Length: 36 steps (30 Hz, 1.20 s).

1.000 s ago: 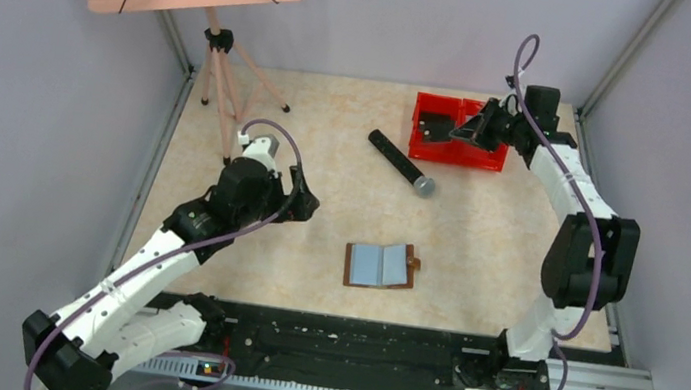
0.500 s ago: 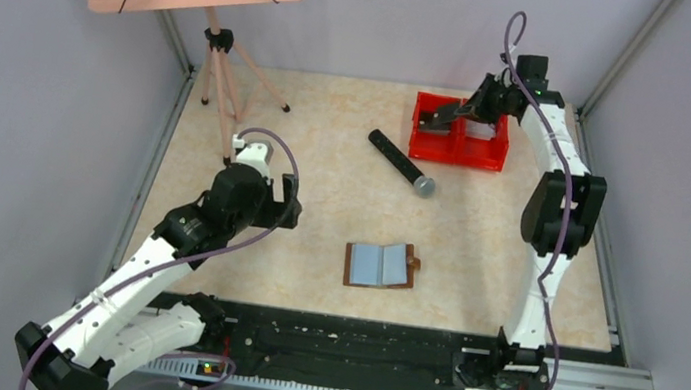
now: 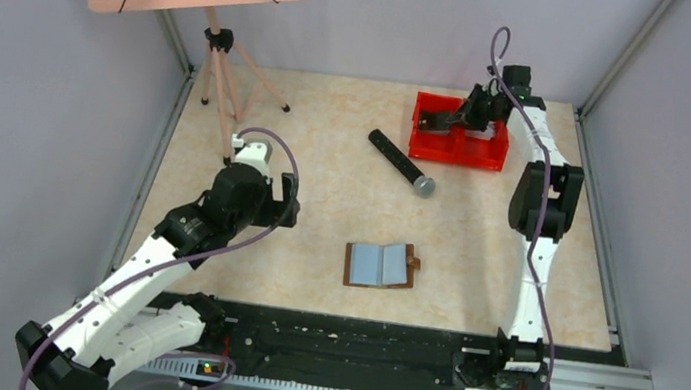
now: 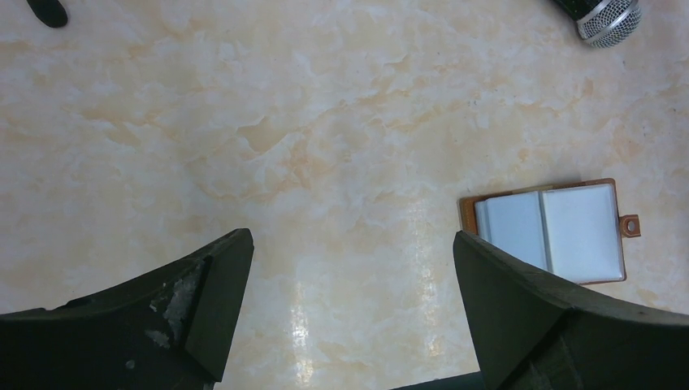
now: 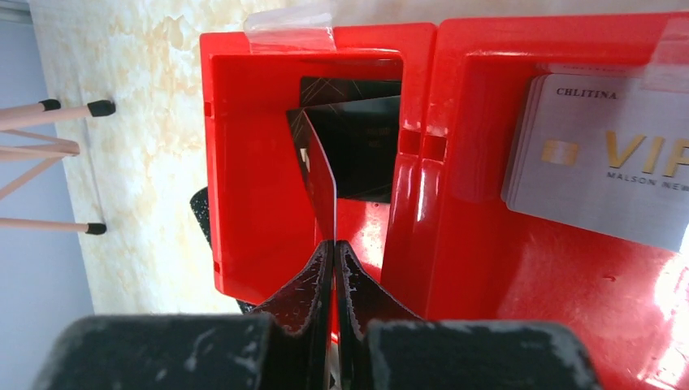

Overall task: Take the credit cards out of the card holder
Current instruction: Place the credit card in the storage box.

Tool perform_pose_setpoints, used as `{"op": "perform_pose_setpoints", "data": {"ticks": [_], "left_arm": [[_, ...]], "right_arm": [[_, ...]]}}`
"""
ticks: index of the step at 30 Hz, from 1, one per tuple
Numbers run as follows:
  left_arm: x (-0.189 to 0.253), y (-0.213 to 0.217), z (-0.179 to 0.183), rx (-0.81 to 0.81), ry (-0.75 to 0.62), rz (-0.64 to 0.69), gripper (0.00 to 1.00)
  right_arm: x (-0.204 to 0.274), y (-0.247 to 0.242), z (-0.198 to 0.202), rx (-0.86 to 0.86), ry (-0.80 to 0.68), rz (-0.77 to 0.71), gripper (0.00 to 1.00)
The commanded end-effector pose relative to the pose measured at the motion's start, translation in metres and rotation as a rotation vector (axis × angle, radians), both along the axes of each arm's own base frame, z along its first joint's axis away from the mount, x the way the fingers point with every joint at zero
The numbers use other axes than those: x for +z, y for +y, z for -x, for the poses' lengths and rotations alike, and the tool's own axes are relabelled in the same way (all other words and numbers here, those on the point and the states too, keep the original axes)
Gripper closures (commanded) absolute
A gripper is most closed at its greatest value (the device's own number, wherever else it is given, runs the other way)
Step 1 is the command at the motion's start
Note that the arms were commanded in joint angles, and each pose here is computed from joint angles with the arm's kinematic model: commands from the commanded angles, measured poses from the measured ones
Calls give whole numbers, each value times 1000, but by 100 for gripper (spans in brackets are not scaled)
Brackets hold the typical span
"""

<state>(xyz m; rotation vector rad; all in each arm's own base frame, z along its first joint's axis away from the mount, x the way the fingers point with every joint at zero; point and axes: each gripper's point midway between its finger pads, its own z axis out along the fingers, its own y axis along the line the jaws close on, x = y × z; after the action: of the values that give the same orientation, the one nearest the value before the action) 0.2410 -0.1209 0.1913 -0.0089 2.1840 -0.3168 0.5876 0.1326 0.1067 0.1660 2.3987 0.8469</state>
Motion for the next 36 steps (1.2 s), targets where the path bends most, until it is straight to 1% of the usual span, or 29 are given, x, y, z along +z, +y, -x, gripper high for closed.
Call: {"op": "perform_pose_setpoints", "data": {"ticks": [1,12,25,32,36], "left_arm": [[18,0,-11,13,-61,9,1],[16,2,-14,28,-56,5,1],[15,2,-14,31,-53,13,1],[16,3,-13,33,-56,16,1],[16,3,-13,35,-56,15,1]], "right_arm": [[18,12,-17,30,-81,-48,100],[5,14,-29,27,-91,-68,100],[9,11,-40,-18,-120,-70,100],[3,8,-45,-43,-109,-72,100],[2,8,-47,-49,-109,-75,96]]}}
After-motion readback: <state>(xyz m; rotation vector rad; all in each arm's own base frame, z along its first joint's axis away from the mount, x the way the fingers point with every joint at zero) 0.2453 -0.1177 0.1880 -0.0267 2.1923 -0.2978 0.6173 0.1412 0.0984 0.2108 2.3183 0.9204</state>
